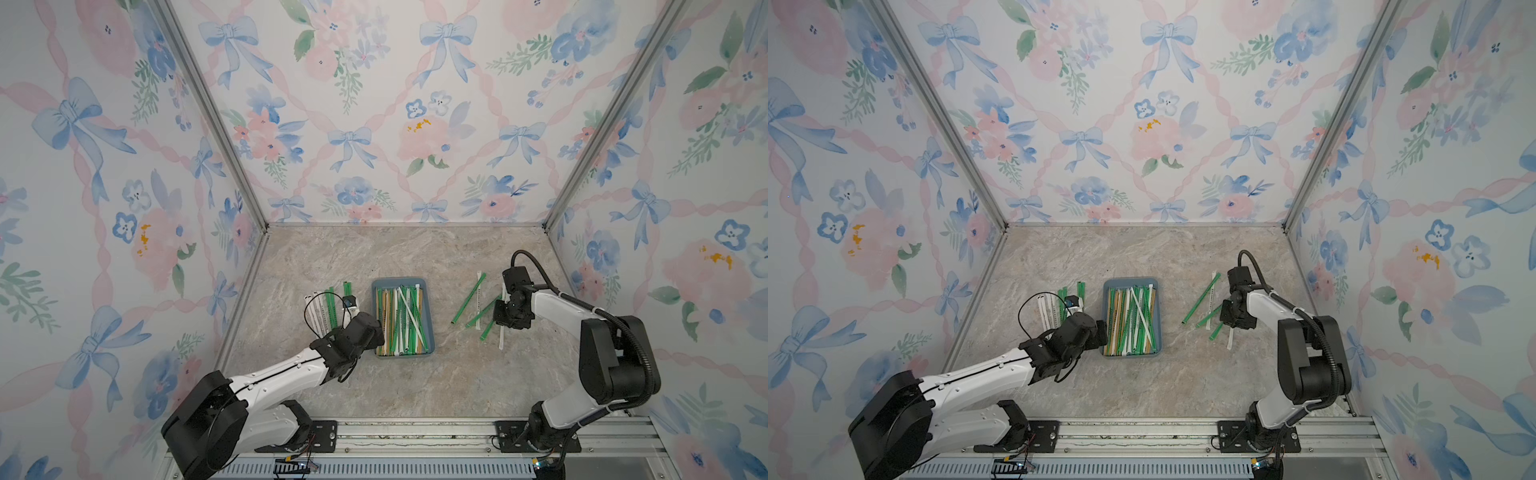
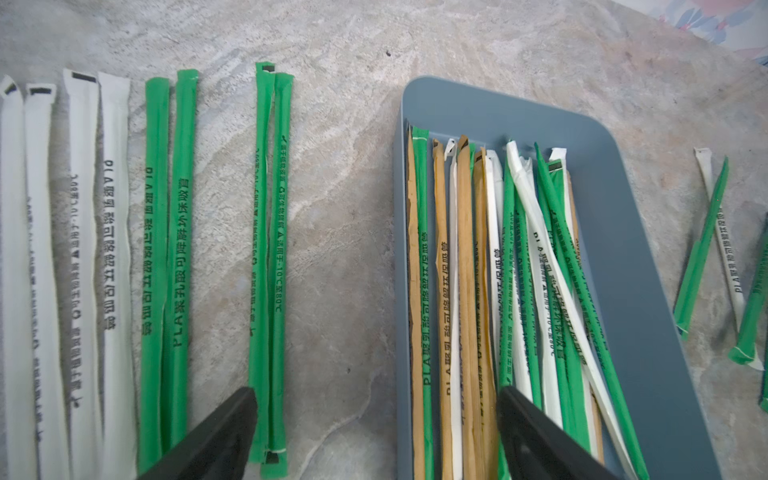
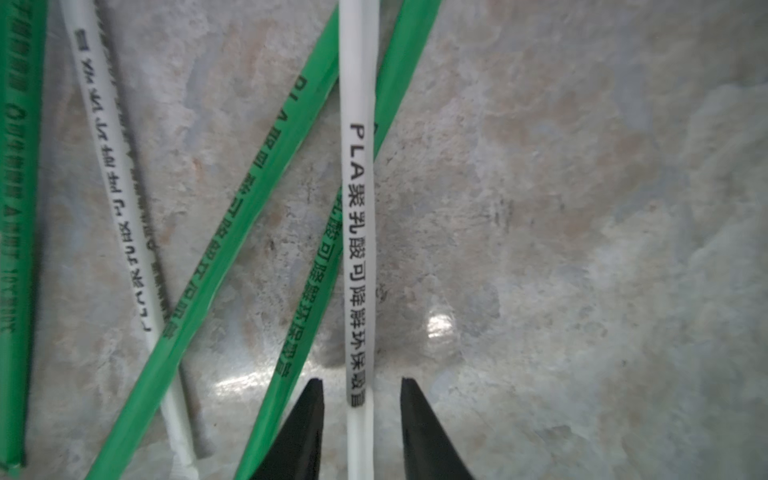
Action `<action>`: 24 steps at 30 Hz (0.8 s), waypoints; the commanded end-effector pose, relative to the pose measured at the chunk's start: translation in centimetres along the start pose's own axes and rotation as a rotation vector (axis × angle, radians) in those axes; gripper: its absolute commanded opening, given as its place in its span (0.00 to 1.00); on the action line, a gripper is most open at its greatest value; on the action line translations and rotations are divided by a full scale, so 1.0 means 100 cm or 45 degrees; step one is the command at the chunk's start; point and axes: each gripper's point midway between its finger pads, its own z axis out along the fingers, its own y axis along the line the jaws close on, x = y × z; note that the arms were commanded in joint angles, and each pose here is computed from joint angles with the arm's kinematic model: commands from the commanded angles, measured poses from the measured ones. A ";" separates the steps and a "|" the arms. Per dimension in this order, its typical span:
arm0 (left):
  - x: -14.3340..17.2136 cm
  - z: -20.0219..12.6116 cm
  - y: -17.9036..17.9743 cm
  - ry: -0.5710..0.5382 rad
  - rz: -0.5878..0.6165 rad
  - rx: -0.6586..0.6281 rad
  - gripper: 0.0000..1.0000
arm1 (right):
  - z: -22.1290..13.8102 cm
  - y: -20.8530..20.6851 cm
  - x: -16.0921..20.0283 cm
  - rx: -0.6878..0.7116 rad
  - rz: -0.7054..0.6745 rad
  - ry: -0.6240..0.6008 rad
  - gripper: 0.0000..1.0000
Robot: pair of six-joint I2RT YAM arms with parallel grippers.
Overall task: Put the straws into the storage box
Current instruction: Pick up the straw from the center of the board.
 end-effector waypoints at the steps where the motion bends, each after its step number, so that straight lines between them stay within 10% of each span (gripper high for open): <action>1: 0.002 -0.002 0.001 0.001 0.026 -0.003 0.93 | 0.008 -0.001 0.006 0.000 -0.010 0.052 0.29; 17: -0.005 -0.007 0.006 -0.049 0.038 -0.014 0.93 | -0.041 0.003 -0.005 -0.068 0.011 -0.090 0.03; 24: -0.022 -0.016 0.021 -0.144 -0.017 -0.054 0.93 | -0.119 0.088 -0.011 -0.446 -0.062 -0.309 0.02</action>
